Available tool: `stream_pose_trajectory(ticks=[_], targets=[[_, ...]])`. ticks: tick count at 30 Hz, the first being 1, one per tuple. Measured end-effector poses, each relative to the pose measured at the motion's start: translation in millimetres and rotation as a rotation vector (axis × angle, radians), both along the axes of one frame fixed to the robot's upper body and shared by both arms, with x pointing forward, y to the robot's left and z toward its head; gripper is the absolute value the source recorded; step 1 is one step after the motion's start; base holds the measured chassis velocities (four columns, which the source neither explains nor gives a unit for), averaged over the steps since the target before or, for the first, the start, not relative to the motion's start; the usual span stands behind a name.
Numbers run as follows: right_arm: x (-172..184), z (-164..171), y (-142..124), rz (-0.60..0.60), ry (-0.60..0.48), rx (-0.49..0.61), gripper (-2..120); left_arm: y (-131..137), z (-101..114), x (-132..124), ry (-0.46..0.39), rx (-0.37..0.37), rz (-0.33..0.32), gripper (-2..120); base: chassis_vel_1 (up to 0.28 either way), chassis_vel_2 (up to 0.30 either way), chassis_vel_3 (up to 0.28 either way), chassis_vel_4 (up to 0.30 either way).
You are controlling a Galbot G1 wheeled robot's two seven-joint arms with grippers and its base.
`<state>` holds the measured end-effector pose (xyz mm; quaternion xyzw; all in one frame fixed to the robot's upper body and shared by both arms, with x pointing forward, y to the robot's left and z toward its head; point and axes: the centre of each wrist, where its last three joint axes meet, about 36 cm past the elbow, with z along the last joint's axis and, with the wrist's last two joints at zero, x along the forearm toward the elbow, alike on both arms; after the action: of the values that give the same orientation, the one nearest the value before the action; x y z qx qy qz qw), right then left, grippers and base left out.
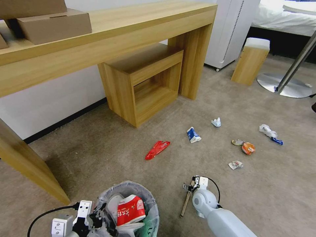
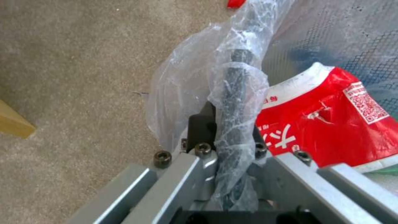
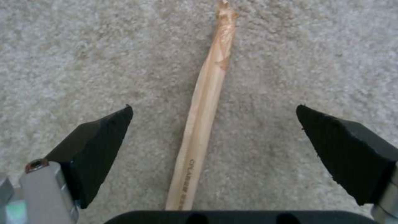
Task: Pick up the trash bin and place the garbage on the floor into it.
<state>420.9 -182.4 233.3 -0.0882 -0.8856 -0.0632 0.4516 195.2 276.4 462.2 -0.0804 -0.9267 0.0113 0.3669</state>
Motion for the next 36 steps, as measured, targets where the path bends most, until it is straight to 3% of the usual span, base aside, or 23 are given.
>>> stream_pose_trajectory(ticks=[19,36], targets=[[-13,-11,17,0.033,0.02,0.016,100,3,24,16,-0.036,-0.056,0.049,0,0.0,0.0,0.0,0.0],[-12,-15,23,0.032,0.021,0.019,100,-2,32,11,-0.031,-0.079,0.054,0,0.0,0.0,0.0,0.0]])
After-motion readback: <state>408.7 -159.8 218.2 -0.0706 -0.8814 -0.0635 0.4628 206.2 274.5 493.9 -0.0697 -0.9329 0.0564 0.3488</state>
